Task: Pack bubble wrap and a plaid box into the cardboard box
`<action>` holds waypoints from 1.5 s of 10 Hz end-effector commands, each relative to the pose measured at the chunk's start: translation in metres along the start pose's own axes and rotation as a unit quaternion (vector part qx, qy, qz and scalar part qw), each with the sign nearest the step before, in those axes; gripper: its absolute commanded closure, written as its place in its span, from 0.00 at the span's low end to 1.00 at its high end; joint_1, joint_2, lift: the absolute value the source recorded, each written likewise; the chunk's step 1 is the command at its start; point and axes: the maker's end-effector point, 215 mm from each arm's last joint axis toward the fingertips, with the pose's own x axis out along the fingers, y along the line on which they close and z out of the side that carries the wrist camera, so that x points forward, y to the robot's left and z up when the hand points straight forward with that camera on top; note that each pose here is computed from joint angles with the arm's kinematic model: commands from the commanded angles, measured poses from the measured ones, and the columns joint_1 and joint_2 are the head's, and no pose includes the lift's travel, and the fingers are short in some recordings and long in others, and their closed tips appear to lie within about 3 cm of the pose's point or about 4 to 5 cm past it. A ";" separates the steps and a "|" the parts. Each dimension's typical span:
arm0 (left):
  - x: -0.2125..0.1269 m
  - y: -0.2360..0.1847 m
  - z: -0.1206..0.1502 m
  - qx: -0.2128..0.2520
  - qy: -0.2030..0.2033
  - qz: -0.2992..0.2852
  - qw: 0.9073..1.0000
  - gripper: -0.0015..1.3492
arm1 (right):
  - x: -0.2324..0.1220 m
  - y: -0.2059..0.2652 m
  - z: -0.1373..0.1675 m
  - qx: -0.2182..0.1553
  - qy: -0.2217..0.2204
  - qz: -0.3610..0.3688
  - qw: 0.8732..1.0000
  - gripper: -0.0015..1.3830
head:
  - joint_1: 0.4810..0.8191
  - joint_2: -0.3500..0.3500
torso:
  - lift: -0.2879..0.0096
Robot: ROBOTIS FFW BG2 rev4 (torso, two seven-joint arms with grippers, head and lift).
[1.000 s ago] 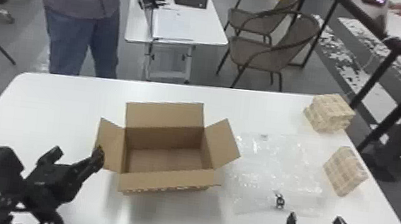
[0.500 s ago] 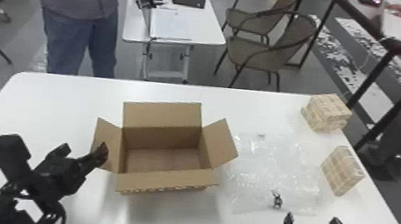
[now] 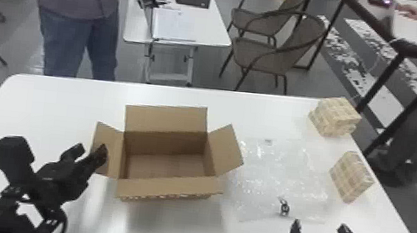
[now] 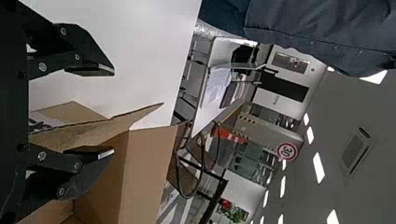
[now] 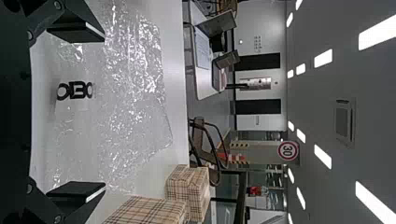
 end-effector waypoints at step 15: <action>-0.001 -0.007 0.006 0.022 -0.012 -0.002 1.000 0.90 | 0.002 -0.019 0.008 0.049 0.037 -0.043 0.997 0.12 | 0.63 0.33 | 0.72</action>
